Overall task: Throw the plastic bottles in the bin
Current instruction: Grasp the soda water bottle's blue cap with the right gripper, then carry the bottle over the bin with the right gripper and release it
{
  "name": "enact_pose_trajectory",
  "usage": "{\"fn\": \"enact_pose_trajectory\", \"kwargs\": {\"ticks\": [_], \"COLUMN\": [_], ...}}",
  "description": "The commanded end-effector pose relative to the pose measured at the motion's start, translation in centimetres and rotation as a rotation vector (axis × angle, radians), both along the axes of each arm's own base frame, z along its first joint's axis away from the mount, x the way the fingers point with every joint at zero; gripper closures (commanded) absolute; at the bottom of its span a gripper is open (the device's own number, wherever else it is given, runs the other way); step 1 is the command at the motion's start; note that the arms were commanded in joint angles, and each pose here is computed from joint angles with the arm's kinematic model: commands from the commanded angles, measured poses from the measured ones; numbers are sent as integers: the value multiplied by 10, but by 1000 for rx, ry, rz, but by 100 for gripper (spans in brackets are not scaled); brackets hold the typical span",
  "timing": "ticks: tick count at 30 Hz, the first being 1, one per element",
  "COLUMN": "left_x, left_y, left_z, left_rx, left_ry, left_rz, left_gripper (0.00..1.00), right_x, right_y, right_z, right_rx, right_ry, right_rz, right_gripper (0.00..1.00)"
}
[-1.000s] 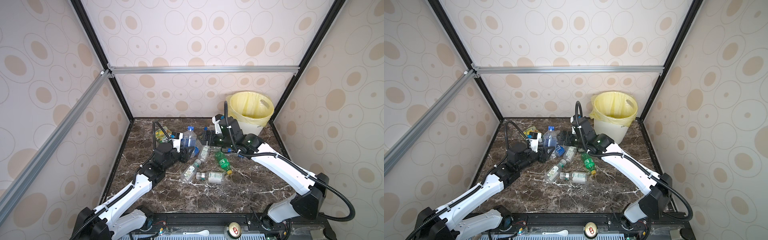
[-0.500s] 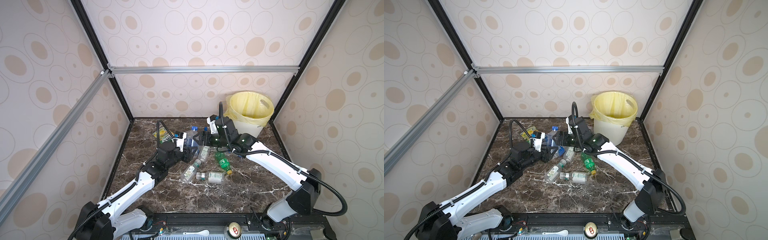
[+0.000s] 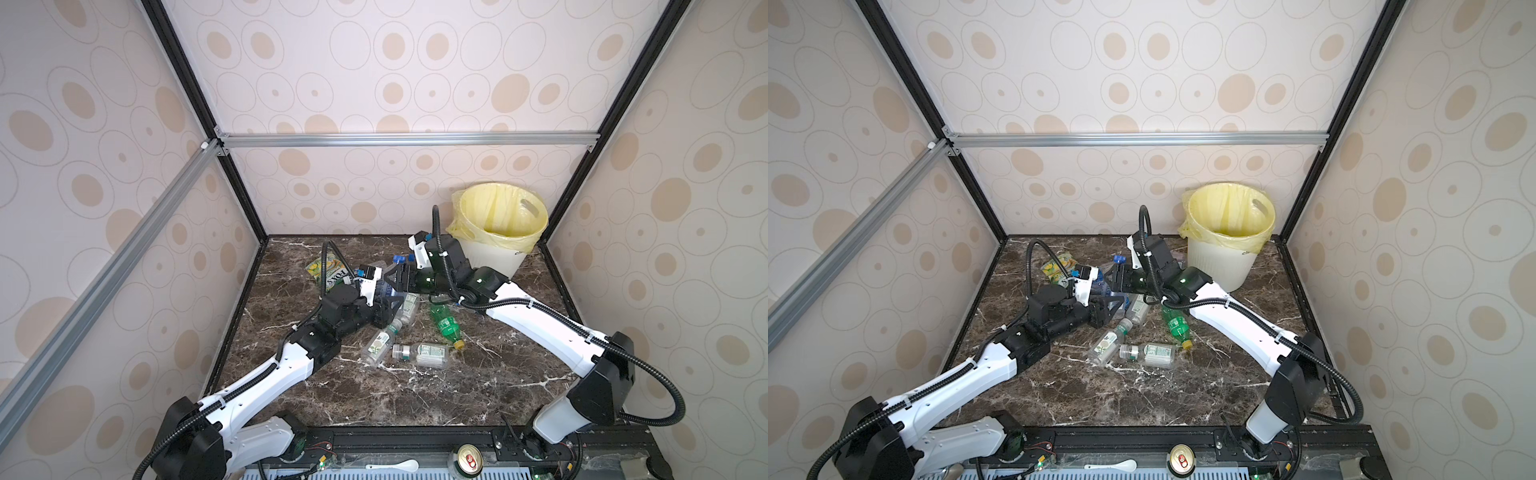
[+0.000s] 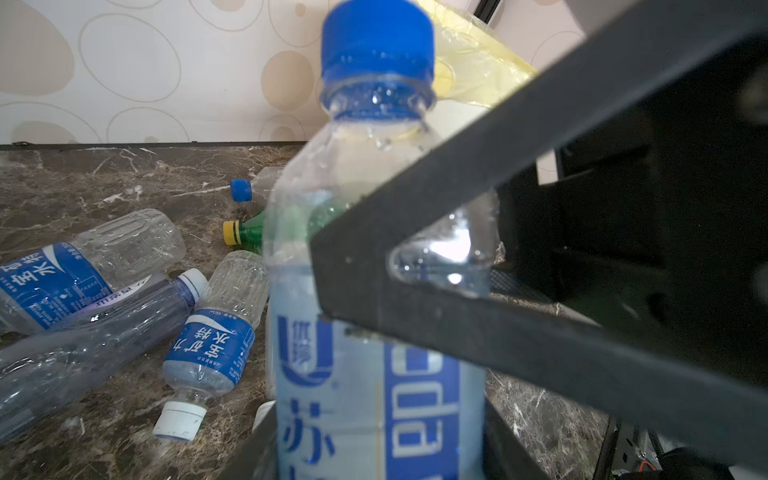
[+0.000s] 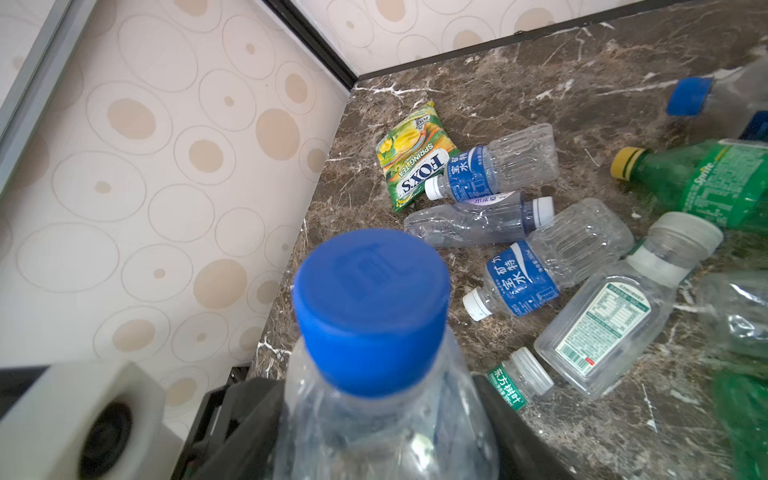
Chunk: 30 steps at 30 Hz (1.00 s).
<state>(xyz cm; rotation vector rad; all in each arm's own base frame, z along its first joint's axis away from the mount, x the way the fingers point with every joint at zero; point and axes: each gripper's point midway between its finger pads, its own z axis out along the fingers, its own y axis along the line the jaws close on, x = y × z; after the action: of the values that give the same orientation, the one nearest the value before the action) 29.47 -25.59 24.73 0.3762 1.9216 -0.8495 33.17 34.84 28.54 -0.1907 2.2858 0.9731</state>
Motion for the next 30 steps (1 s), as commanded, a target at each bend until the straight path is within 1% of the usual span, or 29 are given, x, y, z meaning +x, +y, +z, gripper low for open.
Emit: {"fn": "enact_pose_trajectory", "kwargs": {"ticks": [1, 4, 6, 12, 15, 17, 21, 23, 27, 30], "left_x": [2, 2, 3, 5, 6, 8, 14, 23, 36, 42], "left_y": [-10, -9, -7, -2, -1, -2, -8, -13, -32, -49], "left_z": [37, 39, 39, 45, 49, 56, 74, 84, 103, 123], "left_rx": [-51, -40, -25, 31, 54, 59, 65, 93, 149, 158], "left_ry": [-87, -92, -95, -115, -123, -141, -181, -204, -261, -319], "left_rz": [-24, -19, -13, 4, 10, 7, 4, 13, 3, -16], "left_gripper": [43, 41, 37, 24, 13, 2, 1, 1, 1, 1], "right_x": [-1, 0, 1, 13, 21, 28, 41, 46, 53, 54], "right_y": [-4, -9, -14, -39, -56, -73, -108, -129, -167, -187], "right_z": [3, 7, 11, 31, 43, 55, 91, 112, 154, 187], "right_rx": [-1, -13, -28, -75, -109, -144, -191, -223, -277, -308], "right_ry": [-4, -27, -49, -117, -156, -200, -299, -353, -467, -573], "right_rz": [-16, -29, -40, -101, -138, -180, -264, -314, -421, -488], "right_gripper": [45, 50, 54, 56, 56, 56, 56, 56, 56, 56]}}
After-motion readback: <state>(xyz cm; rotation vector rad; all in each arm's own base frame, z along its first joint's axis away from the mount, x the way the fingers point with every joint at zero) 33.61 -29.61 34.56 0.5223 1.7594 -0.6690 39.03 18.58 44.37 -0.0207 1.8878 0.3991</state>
